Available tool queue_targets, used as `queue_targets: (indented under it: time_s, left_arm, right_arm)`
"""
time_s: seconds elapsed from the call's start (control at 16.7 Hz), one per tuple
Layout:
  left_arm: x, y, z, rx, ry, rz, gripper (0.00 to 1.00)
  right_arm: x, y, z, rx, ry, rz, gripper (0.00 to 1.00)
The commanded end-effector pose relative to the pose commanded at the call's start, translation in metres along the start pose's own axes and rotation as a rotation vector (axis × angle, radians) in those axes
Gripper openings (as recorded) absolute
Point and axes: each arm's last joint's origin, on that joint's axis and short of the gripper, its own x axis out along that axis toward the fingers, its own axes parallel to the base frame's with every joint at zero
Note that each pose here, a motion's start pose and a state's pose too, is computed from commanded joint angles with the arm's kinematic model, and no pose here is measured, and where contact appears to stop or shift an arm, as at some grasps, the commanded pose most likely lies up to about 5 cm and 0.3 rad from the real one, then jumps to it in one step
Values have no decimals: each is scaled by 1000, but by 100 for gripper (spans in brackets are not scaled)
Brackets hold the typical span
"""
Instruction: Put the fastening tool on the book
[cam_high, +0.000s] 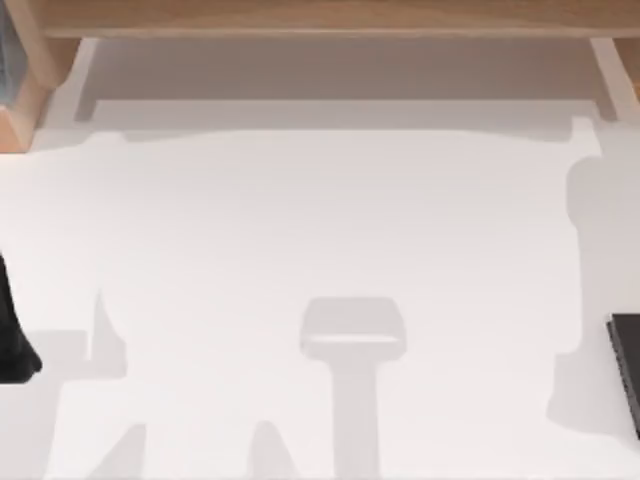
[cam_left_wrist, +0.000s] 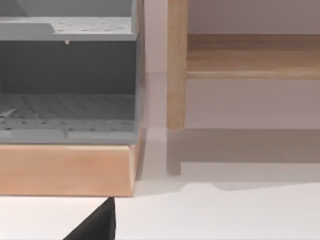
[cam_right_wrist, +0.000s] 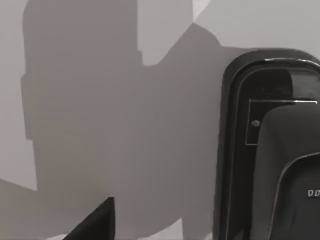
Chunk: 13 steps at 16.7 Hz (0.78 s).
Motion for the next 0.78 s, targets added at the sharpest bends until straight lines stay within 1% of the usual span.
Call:
queue_targets:
  time_s: [0.78]
  left_arm:
    - [0,0,0,0,0,0,100]
  right_arm:
    - [0,0,0,0,0,0,2]
